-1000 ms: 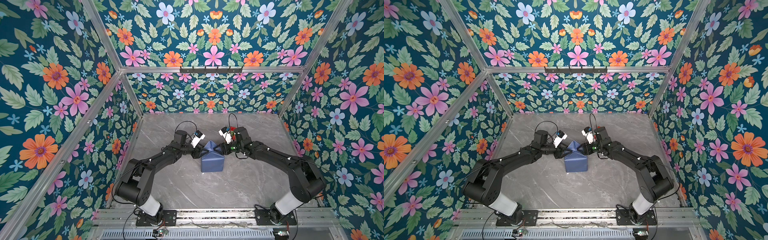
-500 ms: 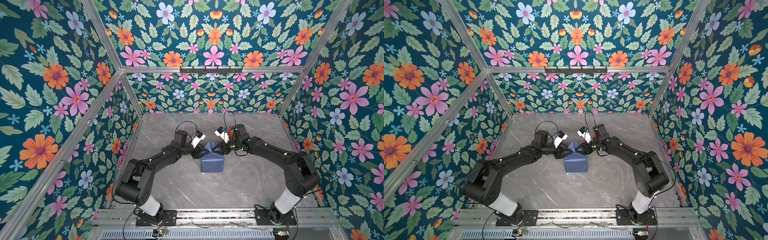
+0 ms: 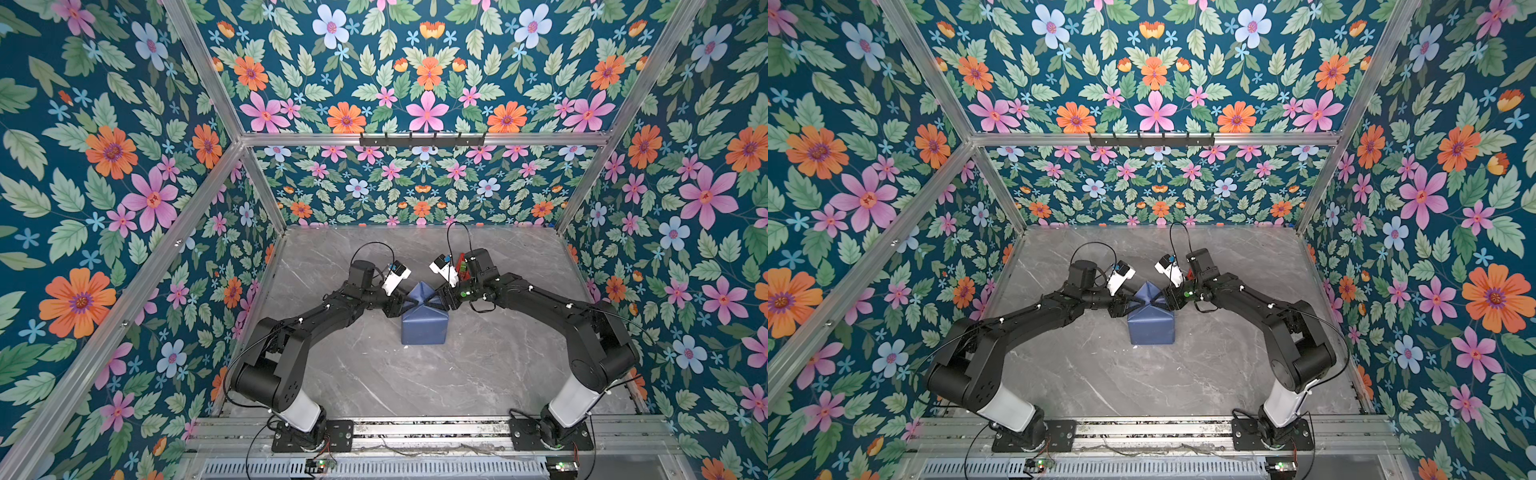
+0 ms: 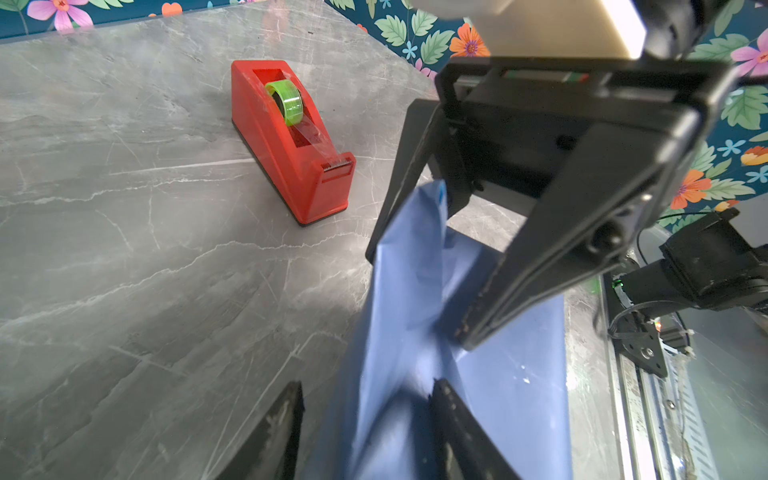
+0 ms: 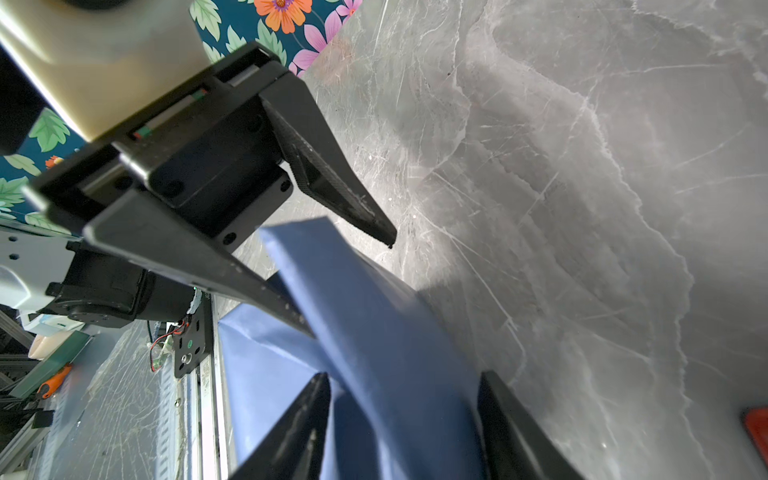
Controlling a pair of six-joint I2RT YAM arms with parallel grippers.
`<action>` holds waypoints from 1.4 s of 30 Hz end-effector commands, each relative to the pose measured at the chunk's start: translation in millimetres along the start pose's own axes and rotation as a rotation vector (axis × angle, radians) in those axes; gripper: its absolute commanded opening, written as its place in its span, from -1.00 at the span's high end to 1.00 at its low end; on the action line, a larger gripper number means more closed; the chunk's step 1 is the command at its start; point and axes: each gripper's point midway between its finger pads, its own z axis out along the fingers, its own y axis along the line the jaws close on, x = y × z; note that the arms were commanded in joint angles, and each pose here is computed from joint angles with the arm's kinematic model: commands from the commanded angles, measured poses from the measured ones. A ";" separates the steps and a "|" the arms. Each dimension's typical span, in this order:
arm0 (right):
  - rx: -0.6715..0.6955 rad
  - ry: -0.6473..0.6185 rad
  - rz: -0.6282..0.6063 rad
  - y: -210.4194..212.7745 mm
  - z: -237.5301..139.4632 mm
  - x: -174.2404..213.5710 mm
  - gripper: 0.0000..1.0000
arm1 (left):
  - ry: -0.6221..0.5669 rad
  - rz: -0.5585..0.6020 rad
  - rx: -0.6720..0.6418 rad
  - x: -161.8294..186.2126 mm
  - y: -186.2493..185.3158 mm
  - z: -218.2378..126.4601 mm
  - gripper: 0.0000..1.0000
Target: Wrap the gift box in paper
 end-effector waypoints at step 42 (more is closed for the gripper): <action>-0.053 -0.010 -0.056 11.2 -1.4 -4.8 0.57 | -0.057 0.105 0.288 -60.2 -29.5 9.3 -0.03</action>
